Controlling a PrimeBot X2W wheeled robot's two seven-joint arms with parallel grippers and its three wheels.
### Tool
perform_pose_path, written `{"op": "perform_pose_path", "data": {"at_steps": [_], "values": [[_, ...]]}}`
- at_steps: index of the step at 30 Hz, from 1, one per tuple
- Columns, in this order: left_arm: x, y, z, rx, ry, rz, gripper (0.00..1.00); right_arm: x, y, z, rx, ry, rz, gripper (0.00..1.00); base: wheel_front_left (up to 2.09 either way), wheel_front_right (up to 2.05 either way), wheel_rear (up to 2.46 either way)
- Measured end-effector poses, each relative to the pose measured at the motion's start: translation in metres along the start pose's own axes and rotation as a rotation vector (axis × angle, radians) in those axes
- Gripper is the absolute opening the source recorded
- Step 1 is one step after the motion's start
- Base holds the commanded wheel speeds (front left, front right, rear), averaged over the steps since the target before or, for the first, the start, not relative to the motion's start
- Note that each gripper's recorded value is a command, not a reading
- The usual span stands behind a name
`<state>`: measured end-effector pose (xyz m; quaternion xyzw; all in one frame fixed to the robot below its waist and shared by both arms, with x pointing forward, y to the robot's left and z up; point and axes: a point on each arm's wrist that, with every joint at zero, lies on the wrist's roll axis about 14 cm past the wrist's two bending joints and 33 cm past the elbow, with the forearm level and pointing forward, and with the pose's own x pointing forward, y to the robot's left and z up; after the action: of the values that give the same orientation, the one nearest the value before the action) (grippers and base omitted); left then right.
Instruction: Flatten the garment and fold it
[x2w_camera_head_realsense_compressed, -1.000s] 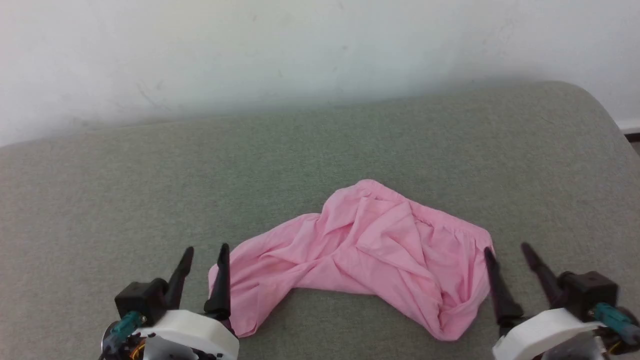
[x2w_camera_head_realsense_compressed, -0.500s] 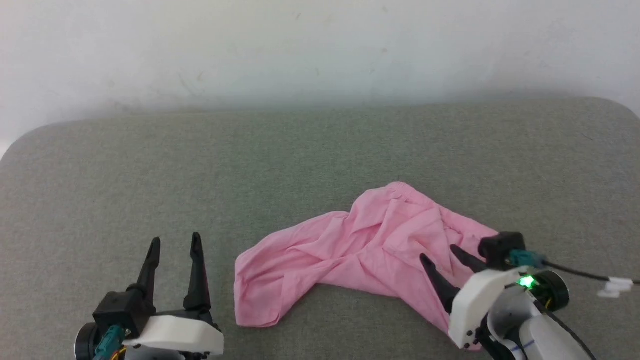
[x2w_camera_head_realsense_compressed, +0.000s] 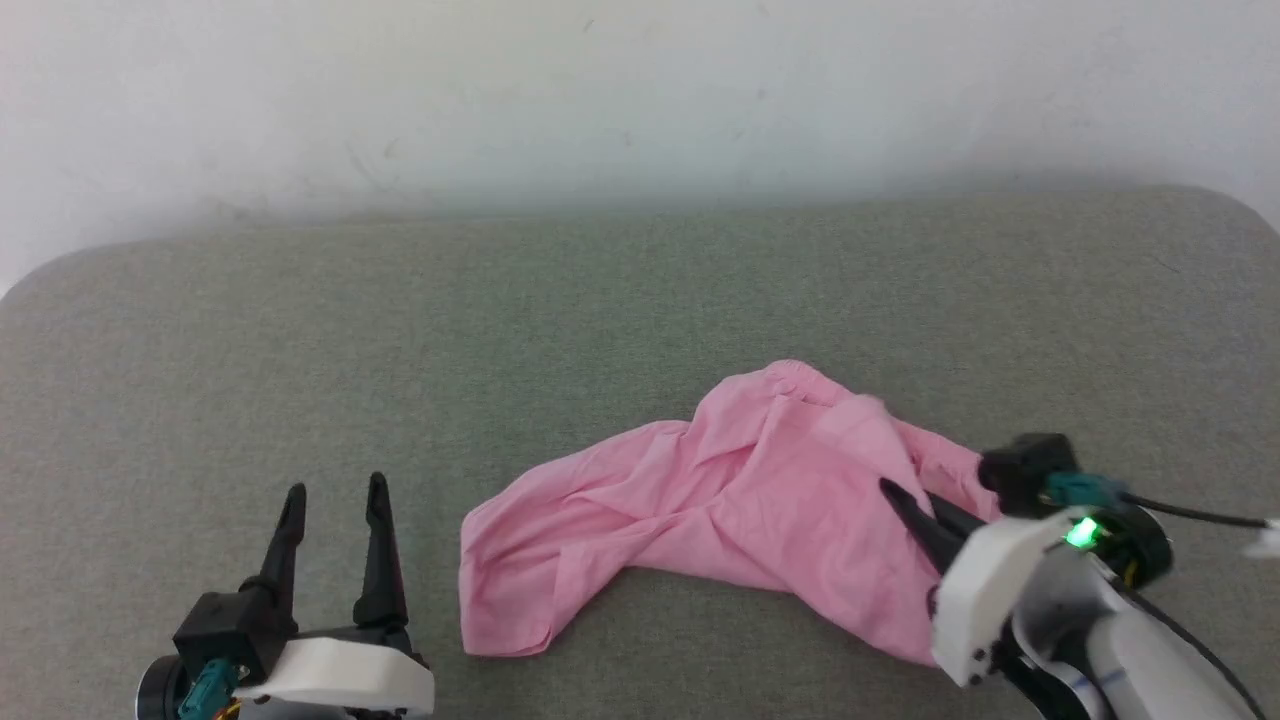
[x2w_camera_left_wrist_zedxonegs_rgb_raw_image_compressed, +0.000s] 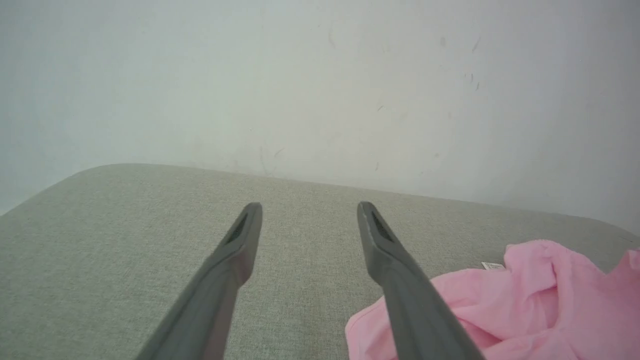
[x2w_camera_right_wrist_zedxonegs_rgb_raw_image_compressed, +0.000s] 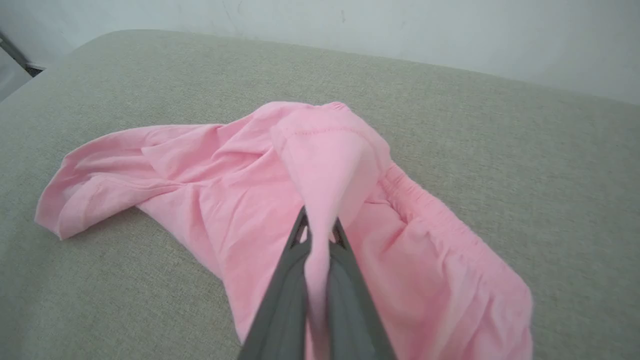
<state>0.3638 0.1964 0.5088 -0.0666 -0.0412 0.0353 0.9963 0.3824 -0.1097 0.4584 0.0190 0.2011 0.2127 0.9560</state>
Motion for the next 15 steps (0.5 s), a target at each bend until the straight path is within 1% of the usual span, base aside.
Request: {"op": "perform_pose_path", "data": {"at_steps": [3,5,7,10,13,15], "values": [[0.003,-0.005,0.0,0.009,-0.004,-0.017,1.0,-0.027,-0.014,0.004,0.018,-0.051,-0.062,0.0,0.0,0.0,0.0],[0.005,-0.009,0.0,0.007,-0.005,-0.024,1.0,-0.049,-0.025,-0.011,0.052,-0.025,-0.123,0.0,0.0,0.0,0.0],[0.006,-0.013,-0.001,0.002,-0.002,-0.036,1.0,-0.076,-0.036,-0.038,0.099,0.047,-0.198,0.0,0.0,0.0,0.0],[0.007,-0.014,-0.005,0.004,0.007,-0.039,1.0,-0.115,-0.038,-0.077,0.199,0.158,-0.293,0.0,0.0,0.0,0.0],[0.007,-0.016,-0.012,0.009,0.029,-0.051,1.0,-0.142,-0.037,-0.108,0.286,0.252,-0.362,0.0,0.0,0.0,0.0],[0.008,-0.02,-0.016,0.009,0.04,-0.066,1.0,-0.155,-0.034,-0.128,0.329,0.324,-0.385,0.0,0.0,0.0,0.0]]}}
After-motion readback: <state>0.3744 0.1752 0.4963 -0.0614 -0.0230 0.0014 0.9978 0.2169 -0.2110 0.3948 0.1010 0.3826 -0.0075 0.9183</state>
